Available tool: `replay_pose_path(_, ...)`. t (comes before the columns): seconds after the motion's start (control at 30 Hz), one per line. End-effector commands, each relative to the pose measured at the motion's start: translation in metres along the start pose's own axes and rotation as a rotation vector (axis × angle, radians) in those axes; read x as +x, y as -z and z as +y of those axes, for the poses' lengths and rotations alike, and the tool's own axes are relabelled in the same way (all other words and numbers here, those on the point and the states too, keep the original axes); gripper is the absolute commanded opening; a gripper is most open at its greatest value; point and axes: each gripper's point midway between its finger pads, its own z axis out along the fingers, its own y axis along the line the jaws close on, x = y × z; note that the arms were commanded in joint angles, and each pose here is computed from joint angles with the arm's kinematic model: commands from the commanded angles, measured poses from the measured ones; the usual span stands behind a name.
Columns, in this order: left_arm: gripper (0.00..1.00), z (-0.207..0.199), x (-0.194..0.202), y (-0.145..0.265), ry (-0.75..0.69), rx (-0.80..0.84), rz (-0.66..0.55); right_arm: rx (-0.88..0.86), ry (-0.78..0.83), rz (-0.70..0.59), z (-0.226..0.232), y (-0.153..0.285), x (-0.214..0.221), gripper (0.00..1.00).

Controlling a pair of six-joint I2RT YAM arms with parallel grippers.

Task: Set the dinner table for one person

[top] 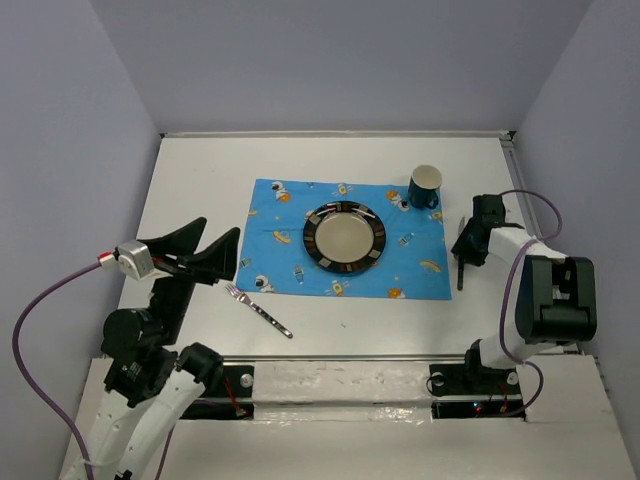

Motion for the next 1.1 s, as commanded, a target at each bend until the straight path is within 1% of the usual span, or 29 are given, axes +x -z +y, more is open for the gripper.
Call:
replay_pose_path(0.0, 0.99, -0.011, -0.029, 0.004, -0.006, 0.037, -0.088, -0.028, -0.024, -0.014, 0.011, -0.002, -0.014, 0.38)
replay_pose_path(0.03, 0.99, -0.012, -0.029, 0.004, -0.003, 0.039, -0.087, -0.020, -0.022, -0.015, 0.011, -0.004, -0.016, 0.31)
replay_pose_path(0.1, 0.99, -0.011, -0.028, 0.003, -0.004, 0.038, -0.084, -0.001, -0.021, -0.015, 0.008, -0.006, -0.016, 0.19)
replay_pose_path(0.13, 0.99, -0.011, -0.027, 0.003, -0.003, 0.039, -0.080, 0.008, -0.016, -0.024, 0.006, -0.002, -0.020, 0.06)
replay_pose_path(0.2, 0.99, -0.011, -0.025, 0.001, -0.004, 0.037, -0.073, 0.049, -0.016, -0.077, -0.002, 0.005, -0.029, 0.00)
replay_pose_path(0.23, 0.99, -0.011, -0.022, 0.000, -0.004, 0.039, -0.062, 0.042, -0.020, -0.127, -0.002, 0.018, -0.041, 0.00)
replay_pose_path(0.3, 0.99, -0.011, -0.020, -0.002, -0.006, 0.038, -0.054, 0.018, -0.007, -0.175, 0.000, 0.032, -0.051, 0.00)
replay_pose_path(0.33, 0.99, -0.010, -0.019, -0.003, -0.004, 0.034, -0.049, -0.008, -0.002, -0.195, 0.006, 0.040, -0.054, 0.00)
replay_pose_path(0.37, 0.99, -0.009, -0.018, -0.004, -0.015, 0.028, -0.047, -0.049, 0.015, -0.241, 0.018, 0.056, -0.060, 0.00)
replay_pose_path(0.43, 0.99, -0.003, -0.016, -0.006, -0.020, 0.000, -0.043, -0.076, 0.061, -0.321, 0.035, 0.080, -0.070, 0.00)
replay_pose_path(0.47, 0.99, 0.000, -0.014, -0.007, -0.026, -0.014, -0.037, -0.125, 0.103, -0.400, 0.058, 0.107, -0.076, 0.00)
replay_pose_path(0.53, 0.99, 0.003, -0.010, -0.010, -0.032, -0.028, -0.027, -0.195, 0.176, -0.459, 0.084, 0.135, -0.076, 0.00)
replay_pose_path(0.57, 0.99, 0.006, -0.007, -0.012, -0.039, -0.042, -0.018, -0.284, 0.238, -0.457, 0.110, 0.150, -0.064, 0.00)
replay_pose_path(0.63, 0.99, 0.010, -0.004, -0.015, -0.045, -0.054, -0.009, -0.371, 0.301, -0.447, 0.138, 0.165, -0.055, 0.00)
replay_pose_path(0.67, 0.99, 0.012, -0.002, -0.017, -0.049, -0.062, -0.003, -0.392, 0.326, -0.430, 0.146, 0.166, -0.048, 0.00)
replay_pose_path(0.7, 0.99, 0.019, 0.001, -0.019, -0.059, -0.094, 0.007, -0.410, 0.379, -0.385, 0.161, 0.161, -0.029, 0.00)
replay_pose_path(0.77, 0.99, 0.026, 0.003, -0.020, -0.068, -0.128, 0.012, -0.407, 0.404, -0.332, 0.171, 0.152, -0.011, 0.00)
replay_pose_path(0.87, 0.99, 0.035, 0.008, -0.023, -0.081, -0.170, 0.023, -0.385, 0.392, -0.245, 0.177, 0.117, 0.015, 0.00)
replay_pose_path(0.93, 0.99, 0.040, 0.014, -0.026, -0.092, -0.186, 0.043, -0.372, 0.381, -0.231, 0.182, 0.098, 0.020, 0.00)
replay_pose_path(1.07, 0.99, 0.046, 0.026, -0.032, -0.107, -0.208, 0.084, -0.316, 0.376, -0.214, 0.188, 0.076, 0.020, 0.00)
